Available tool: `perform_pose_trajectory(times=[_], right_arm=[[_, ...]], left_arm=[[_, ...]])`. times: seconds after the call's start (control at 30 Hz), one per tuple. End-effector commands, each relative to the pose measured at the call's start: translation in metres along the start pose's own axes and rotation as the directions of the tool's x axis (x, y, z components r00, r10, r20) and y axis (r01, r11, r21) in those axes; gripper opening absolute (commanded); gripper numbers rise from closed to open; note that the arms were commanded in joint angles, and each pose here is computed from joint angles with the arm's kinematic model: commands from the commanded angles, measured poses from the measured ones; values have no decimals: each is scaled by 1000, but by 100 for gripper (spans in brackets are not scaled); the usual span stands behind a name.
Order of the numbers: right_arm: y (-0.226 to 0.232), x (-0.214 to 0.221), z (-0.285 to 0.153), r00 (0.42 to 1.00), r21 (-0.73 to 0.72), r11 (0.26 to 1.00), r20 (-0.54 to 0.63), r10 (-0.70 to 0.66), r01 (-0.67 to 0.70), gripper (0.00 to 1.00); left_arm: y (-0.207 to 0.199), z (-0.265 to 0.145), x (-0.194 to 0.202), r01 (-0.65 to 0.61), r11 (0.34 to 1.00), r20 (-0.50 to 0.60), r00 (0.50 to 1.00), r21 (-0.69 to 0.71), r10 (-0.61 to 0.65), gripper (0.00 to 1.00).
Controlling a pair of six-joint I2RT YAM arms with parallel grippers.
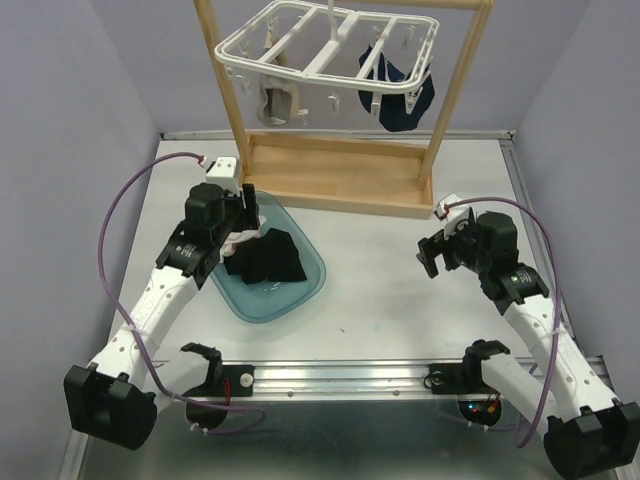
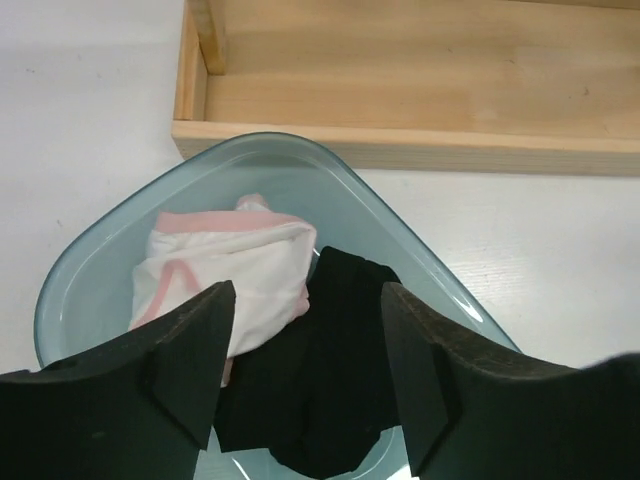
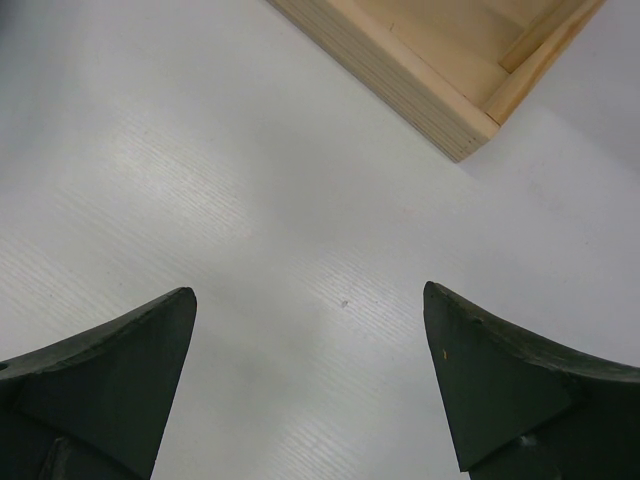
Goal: Remove the underwear clipped to the hanger
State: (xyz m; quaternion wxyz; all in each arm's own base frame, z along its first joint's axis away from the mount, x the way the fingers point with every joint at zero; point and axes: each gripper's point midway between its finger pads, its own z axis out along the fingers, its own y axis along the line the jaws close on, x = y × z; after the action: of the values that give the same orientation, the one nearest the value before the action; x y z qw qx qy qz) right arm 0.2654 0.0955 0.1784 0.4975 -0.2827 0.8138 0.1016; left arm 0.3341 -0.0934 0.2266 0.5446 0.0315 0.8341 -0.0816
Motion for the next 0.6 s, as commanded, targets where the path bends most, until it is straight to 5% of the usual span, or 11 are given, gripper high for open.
perform_pose_trajectory(times=[0.0,0.17,0.57], right_arm=[[-6,-3,3,1000,18,1000,30,3,-4,100],[-11,0,2,1000,32,999,28,15,-16,100],[0,3,2,1000,-52,998,18,-20,21,100]], left_arm=[[0,-25,-36,11,1000,144,989,16,-14,74],[-6,-43,-54,-5,998,218,976,59,-8,89],[-17,-73,-65,-72,987,371,928,142,14,91]])
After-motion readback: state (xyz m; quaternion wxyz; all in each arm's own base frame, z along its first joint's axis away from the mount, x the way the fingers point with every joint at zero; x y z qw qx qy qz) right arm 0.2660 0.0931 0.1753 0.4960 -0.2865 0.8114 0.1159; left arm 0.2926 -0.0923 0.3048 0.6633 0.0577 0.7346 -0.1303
